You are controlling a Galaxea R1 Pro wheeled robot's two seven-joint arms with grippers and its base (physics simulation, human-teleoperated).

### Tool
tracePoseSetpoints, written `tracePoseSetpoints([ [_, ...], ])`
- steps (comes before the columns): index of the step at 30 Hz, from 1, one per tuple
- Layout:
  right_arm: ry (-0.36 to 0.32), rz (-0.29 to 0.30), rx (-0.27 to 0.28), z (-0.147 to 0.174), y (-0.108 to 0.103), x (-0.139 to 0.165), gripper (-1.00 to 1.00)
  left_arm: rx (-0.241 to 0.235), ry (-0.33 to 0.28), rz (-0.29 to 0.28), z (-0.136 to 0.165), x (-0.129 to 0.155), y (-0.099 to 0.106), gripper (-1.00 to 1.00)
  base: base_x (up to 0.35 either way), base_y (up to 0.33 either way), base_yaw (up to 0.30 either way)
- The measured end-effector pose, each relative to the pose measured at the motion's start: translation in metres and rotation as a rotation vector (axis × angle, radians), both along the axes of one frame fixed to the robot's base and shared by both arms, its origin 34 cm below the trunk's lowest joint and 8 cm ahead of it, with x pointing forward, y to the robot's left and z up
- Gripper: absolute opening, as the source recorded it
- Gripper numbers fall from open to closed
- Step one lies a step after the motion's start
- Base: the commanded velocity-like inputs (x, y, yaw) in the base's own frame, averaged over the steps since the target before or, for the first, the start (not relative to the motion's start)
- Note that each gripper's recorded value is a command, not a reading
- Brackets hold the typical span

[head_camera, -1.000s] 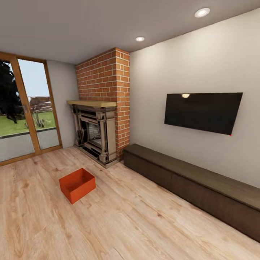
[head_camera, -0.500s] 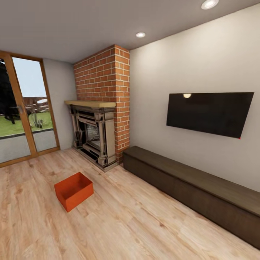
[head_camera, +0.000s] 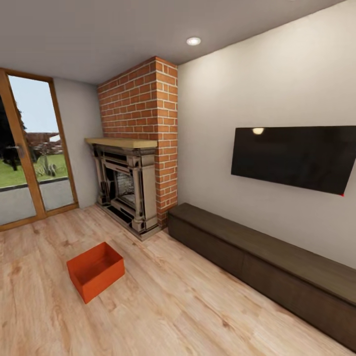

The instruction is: Move the two storage containers from the living room to the garage. In the garage, place one container on the floor and stack the other container on top of it (either order is fine).

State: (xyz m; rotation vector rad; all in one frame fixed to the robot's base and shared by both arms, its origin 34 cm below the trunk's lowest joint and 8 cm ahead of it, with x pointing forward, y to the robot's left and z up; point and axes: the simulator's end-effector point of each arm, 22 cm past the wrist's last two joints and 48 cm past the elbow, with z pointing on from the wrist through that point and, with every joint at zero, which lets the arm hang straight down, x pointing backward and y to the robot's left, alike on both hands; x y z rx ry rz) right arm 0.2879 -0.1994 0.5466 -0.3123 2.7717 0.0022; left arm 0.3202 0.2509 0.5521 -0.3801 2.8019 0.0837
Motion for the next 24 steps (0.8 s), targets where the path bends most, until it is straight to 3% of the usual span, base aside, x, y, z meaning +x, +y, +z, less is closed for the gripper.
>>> tracePoseSetpoints([
  [13, 0.0, 0.0, 0.0, -0.0001, 0.0, 0.0, 1.0, -0.001, -0.001, 0.0, 0.0, 0.0003, -0.0008, 1.0, 0.28, 0.0, 0.0],
  [24, 0.001, 0.0, 0.0, -0.0002, 0.0001, 0.0001, 1.0, 0.0, -0.001, -0.001, -0.0001, 0.0007, -0.0001, 1.0, 0.039, 0.0, 0.0],
])
